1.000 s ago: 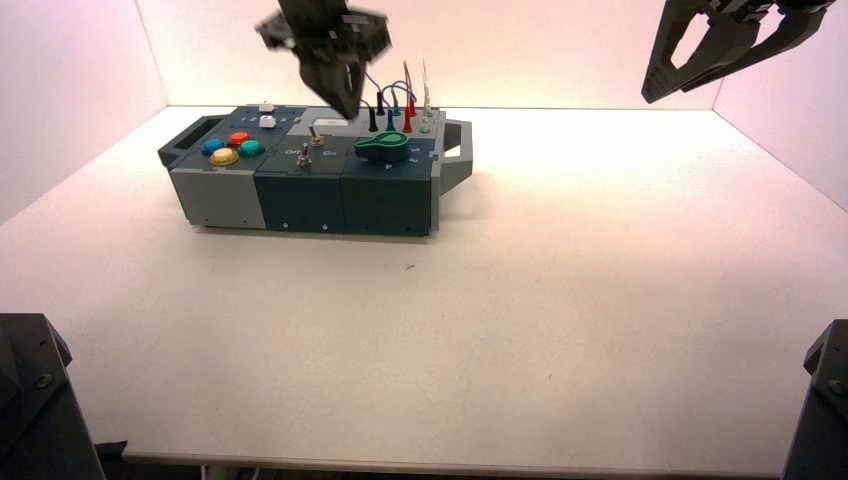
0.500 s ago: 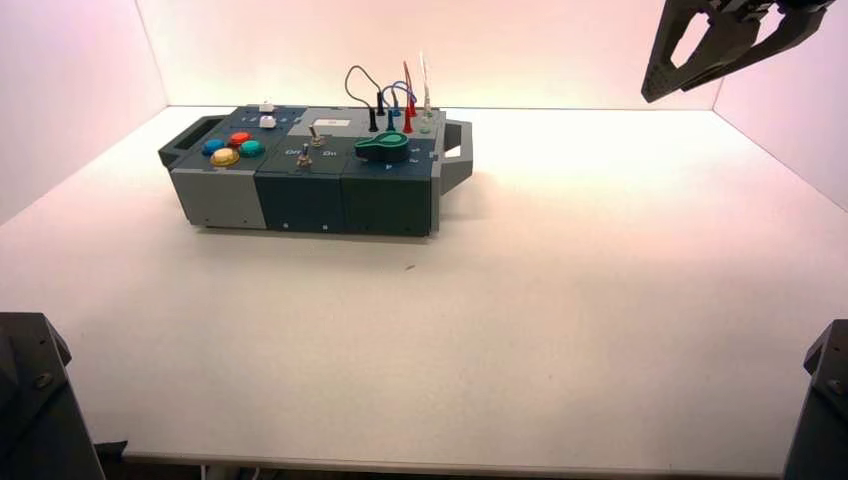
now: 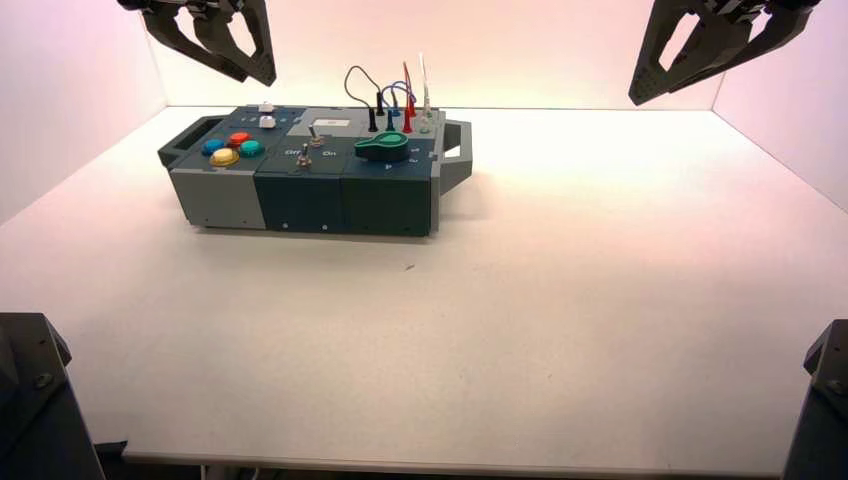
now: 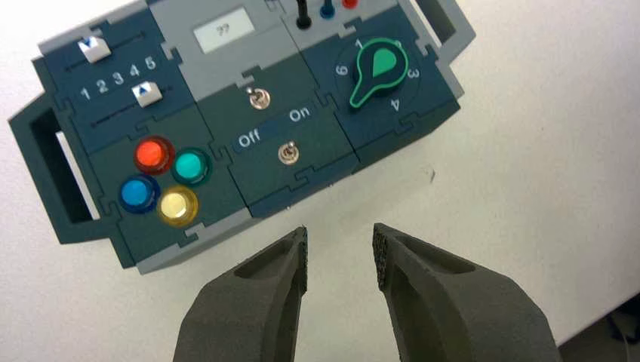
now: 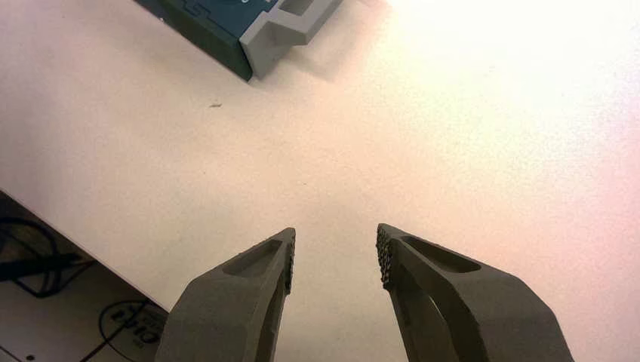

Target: Turn the knob to position 5.

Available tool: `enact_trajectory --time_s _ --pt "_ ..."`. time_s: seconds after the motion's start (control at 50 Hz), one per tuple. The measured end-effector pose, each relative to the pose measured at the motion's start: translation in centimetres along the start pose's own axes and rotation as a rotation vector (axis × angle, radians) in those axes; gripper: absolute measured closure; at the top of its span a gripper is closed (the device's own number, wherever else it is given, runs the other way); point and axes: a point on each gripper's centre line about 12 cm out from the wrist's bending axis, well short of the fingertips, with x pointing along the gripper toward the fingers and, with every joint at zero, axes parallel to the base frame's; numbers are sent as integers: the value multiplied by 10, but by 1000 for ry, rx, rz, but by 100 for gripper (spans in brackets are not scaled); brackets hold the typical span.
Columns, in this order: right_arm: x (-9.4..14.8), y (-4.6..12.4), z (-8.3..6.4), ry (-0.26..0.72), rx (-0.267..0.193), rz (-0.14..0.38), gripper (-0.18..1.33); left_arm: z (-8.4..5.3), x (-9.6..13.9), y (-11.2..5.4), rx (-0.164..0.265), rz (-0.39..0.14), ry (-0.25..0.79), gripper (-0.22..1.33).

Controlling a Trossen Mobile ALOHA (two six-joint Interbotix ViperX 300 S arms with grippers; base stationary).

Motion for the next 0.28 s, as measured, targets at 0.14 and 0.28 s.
enact_trajectory --time_s 0.14,0.28 --pt "0 0 0 0 0 0 6 -1 1 0 1 -1 8 16" --pt "0 0 0 -2 0 0 6 -3 2 0 4 -6 30 16"
